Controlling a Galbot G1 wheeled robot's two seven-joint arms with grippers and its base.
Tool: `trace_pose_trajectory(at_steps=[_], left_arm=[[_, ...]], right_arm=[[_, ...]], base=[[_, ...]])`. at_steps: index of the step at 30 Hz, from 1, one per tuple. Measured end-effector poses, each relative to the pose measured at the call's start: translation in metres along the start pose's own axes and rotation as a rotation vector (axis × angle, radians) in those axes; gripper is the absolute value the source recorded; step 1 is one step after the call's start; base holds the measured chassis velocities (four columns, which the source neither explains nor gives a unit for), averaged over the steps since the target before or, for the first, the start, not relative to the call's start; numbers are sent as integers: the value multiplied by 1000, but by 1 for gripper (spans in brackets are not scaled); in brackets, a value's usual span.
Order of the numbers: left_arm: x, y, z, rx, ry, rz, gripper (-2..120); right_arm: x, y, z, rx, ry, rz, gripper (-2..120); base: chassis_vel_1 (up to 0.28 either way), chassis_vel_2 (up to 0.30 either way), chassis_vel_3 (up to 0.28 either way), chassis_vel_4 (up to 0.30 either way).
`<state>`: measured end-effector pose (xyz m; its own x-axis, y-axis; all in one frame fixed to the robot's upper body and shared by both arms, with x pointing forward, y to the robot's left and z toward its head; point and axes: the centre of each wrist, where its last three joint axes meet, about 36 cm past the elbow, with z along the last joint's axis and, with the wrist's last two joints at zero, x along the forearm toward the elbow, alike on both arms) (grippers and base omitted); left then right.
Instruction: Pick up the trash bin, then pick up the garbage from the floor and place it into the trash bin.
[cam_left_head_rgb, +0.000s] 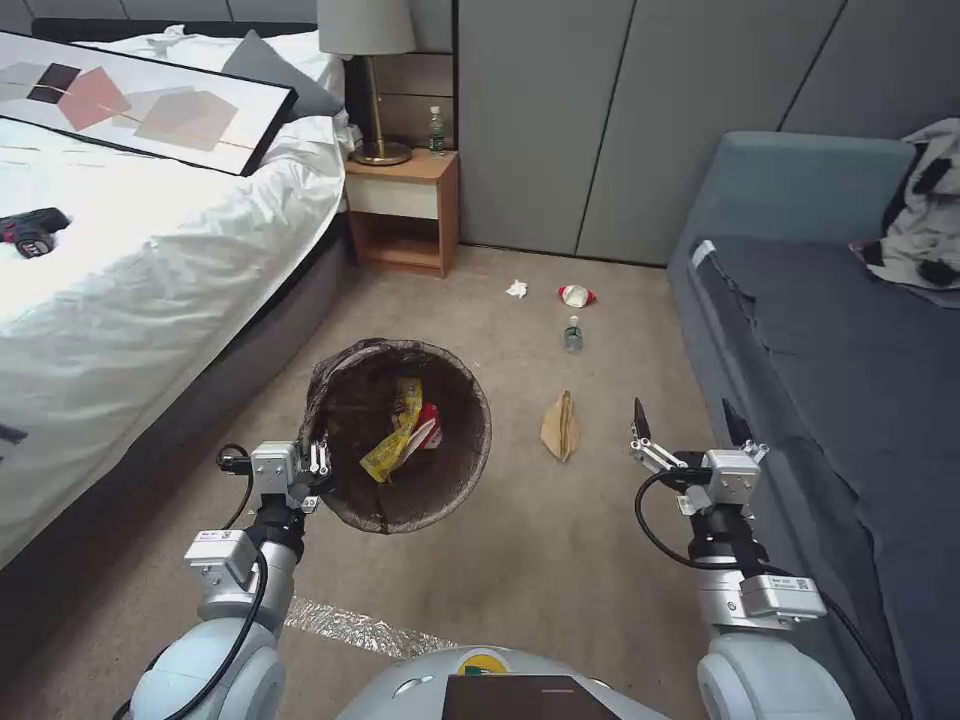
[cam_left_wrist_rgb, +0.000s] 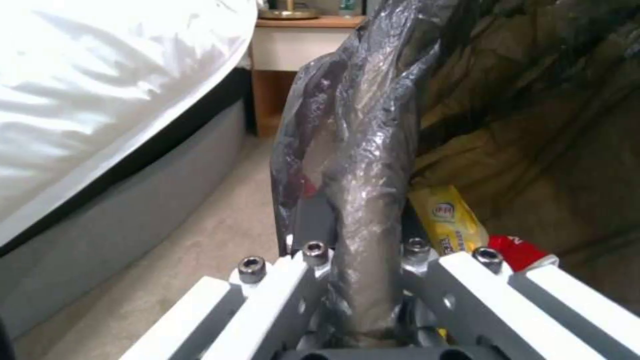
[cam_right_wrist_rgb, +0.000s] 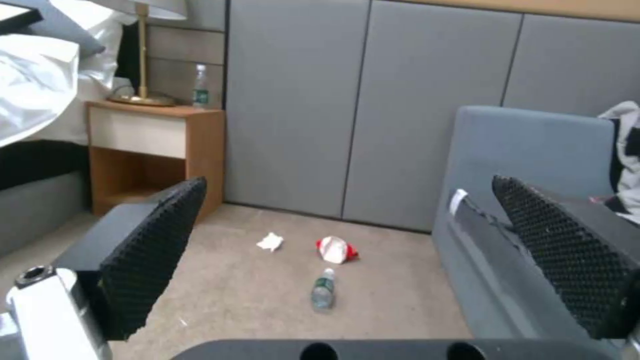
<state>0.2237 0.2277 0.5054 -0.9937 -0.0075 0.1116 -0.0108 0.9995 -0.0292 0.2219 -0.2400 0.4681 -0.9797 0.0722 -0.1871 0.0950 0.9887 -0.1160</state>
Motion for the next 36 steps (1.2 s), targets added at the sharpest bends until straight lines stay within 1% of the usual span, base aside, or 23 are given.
trace_pose_trajectory(at_steps=[23, 36], left_arm=[[-2, 1, 1, 7, -11, -17, 3], [-1, 1, 0, 6, -15, -18, 3]], right_arm=[[-3, -1, -4, -46, 41, -6, 100], [-2, 0, -6, -50, 55, -7, 100]], base=[[-5, -5, -5, -7], [-5, 6, 3, -3]])
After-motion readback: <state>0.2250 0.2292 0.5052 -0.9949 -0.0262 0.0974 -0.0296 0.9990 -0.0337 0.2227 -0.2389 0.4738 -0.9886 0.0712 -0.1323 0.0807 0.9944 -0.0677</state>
